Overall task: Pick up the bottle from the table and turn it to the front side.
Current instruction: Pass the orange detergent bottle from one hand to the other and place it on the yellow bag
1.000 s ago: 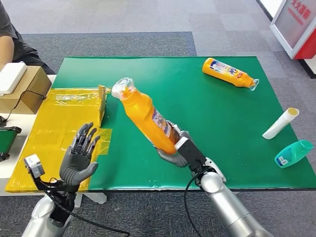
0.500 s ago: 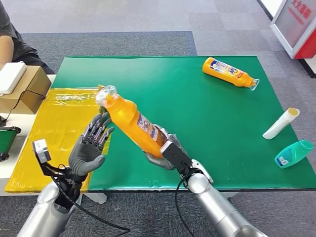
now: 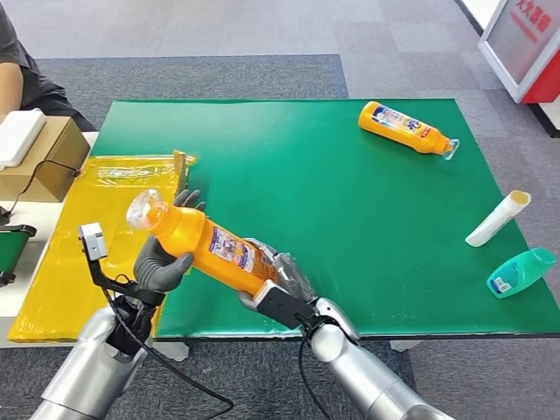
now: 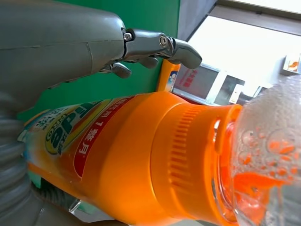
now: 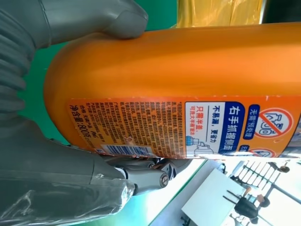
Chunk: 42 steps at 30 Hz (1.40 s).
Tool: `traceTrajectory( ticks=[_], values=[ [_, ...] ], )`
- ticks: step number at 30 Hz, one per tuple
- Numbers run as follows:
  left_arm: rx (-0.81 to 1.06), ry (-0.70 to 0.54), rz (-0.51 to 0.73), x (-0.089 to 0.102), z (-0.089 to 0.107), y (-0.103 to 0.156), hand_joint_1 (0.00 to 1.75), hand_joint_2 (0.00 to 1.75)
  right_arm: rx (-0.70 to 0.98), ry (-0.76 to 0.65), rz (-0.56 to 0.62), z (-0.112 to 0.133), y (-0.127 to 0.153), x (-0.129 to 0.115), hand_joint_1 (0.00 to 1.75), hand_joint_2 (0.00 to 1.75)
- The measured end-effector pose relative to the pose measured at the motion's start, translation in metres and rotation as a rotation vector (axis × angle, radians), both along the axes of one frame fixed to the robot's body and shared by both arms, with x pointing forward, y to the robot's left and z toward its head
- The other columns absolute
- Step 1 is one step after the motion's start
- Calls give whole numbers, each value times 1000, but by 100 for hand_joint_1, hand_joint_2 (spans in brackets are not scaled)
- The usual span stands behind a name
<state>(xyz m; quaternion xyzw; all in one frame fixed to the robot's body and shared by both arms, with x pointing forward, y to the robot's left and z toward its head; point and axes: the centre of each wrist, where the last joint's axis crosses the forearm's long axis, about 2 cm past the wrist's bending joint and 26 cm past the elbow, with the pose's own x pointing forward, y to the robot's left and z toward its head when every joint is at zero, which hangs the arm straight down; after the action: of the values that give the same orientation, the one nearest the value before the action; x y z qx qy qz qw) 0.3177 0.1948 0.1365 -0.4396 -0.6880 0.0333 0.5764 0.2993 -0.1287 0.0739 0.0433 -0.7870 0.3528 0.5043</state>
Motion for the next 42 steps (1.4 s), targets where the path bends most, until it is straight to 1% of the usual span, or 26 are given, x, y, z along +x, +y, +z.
traceTrajectory(
  ticks=[6, 11, 12, 13, 15, 16, 17, 28, 29, 32, 33, 38, 42],
  values=[
    [14, 24, -9, 2, -4, -4, 0, 175, -14, -12, 5, 0, 2, -1, 175, 175],
    [54, 10, -60, 3, -7, -10, 14, 175, -22, -26, 22, 2, 5, -1, 175, 175],
    [65, 1, -79, 3, -8, -12, 33, 175, -22, -28, 25, 2, 6, -1, 175, 175],
    [75, -6, -95, 2, -9, -13, 69, 175, -21, -30, 28, 2, 6, 0, 175, 175],
    [90, -10, -115, 2, -11, -14, 147, 175, -21, -34, 32, 3, 7, 0, 175, 175],
    [97, -13, -120, 1, -12, -15, 169, 175, -22, -35, 33, 3, 7, 0, 175, 175],
    [103, -18, -123, 1, -13, -15, 175, 175, -22, -35, 34, 3, 7, 0, 175, 175],
    [152, -81, -112, 0, -15, -13, 175, 175, -22, -35, 42, 2, 8, -2, 175, 175],
    [158, -88, -108, 0, -14, -13, 175, 175, -21, -34, 42, 2, 8, -2, 161, 175],
    [183, -111, -83, 0, -12, -13, 175, 175, -17, -29, 38, 2, 8, -2, 30, 175],
    [199, -122, -66, 0, -11, -12, 175, 175, -17, -26, 36, 2, 8, -2, 0, 175],
    [338, -222, 105, -4, -2, -3, 175, 175, -25, 13, -13, -3, -1, -3, 0, 175],
    [420, -301, 198, -3, 10, 7, 175, 175, -26, 37, -64, -8, -12, -3, 0, 175]
  ],
)
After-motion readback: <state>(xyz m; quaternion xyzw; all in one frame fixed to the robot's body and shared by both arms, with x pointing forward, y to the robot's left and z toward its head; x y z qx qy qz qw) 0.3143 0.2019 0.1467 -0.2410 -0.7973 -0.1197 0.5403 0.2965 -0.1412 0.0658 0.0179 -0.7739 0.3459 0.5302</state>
